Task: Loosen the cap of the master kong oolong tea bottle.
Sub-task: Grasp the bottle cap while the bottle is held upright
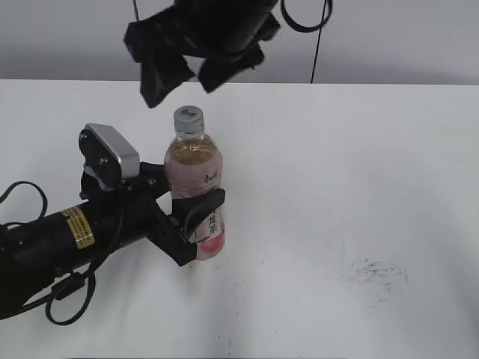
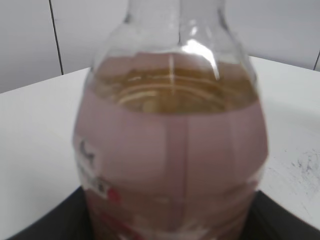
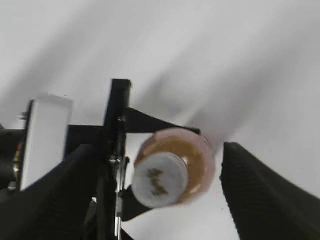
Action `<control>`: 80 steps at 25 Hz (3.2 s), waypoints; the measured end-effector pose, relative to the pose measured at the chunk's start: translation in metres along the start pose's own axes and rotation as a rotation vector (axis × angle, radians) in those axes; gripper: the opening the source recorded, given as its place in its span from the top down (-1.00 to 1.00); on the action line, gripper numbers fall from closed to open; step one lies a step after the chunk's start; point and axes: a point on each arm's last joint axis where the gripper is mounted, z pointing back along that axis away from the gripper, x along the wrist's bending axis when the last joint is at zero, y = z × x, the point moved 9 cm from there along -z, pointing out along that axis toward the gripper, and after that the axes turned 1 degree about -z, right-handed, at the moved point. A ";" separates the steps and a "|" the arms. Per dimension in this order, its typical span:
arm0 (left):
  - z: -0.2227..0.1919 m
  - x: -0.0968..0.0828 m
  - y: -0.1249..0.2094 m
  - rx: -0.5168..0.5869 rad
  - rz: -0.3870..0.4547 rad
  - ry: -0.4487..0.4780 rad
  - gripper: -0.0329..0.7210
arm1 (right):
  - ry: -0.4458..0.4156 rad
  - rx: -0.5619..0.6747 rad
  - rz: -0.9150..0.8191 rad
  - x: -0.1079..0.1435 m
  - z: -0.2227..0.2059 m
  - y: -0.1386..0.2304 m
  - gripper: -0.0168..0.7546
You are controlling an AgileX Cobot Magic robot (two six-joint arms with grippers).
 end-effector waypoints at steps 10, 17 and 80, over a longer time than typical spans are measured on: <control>0.000 0.000 0.000 0.000 0.001 0.000 -0.13 | 0.013 0.081 -0.128 -0.001 0.001 0.015 -0.57; 0.000 0.000 0.000 0.000 0.001 0.000 -0.13 | -0.025 0.067 -0.149 0.005 0.000 0.012 -0.57; 0.000 0.000 0.000 0.000 0.001 0.001 -0.13 | 0.025 0.057 -0.140 0.001 0.021 0.002 -0.51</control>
